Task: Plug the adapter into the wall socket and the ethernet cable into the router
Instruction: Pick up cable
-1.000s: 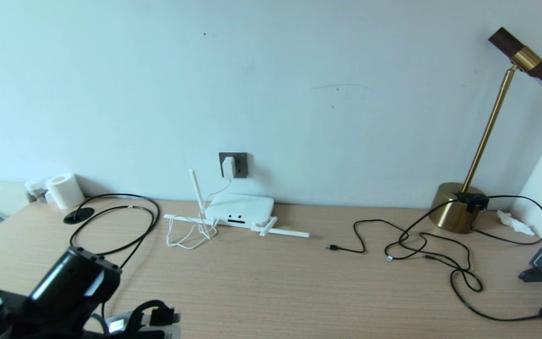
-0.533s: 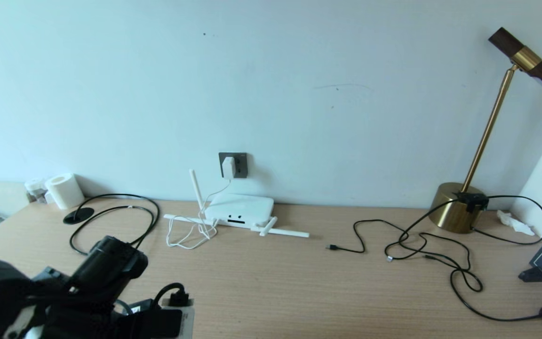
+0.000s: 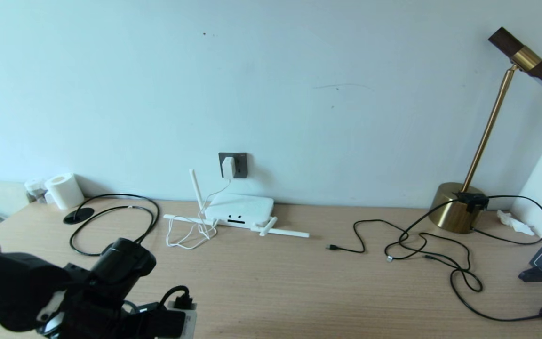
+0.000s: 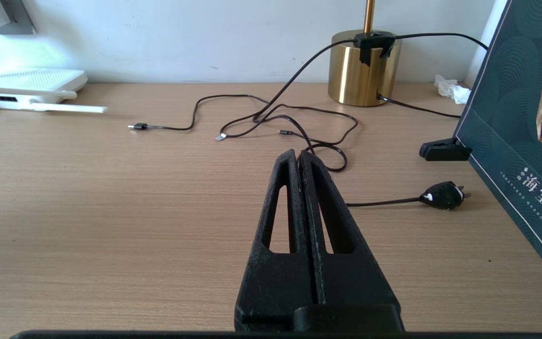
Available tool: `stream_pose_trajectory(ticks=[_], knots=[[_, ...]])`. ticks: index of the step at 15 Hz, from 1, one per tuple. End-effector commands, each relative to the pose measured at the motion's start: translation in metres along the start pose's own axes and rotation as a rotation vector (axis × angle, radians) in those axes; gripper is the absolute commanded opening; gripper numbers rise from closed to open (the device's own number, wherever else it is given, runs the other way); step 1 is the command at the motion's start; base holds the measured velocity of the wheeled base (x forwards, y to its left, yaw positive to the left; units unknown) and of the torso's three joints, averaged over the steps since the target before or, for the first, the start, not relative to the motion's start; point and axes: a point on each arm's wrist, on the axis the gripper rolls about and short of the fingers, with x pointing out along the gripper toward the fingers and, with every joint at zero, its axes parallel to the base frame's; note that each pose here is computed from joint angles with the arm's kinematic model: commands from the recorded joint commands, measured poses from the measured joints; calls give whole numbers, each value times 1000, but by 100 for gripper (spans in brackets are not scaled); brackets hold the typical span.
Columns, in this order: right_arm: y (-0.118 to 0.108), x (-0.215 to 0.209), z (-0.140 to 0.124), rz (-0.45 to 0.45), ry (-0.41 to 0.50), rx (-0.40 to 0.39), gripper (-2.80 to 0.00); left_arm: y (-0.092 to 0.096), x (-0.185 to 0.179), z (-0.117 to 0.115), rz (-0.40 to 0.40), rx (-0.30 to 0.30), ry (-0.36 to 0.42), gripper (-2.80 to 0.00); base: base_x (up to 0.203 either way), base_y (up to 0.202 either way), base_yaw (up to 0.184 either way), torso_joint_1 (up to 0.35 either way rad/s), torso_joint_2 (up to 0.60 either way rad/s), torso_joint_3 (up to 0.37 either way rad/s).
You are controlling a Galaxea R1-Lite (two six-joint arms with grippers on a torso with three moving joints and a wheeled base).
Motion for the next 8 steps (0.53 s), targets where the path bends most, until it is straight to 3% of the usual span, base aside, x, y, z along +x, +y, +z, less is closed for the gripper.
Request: stream_pose_trajectory(ticks=[1, 8], knots=[[0, 1, -3, 0, 10, 0, -280, 3, 5, -5, -21, 2, 12, 0, 0, 0, 0, 0, 0, 0], [0, 1, -3, 0, 10, 0, -280, 3, 11, -6, -44, 5, 23, 0, 0, 0, 0, 0, 0, 0]])
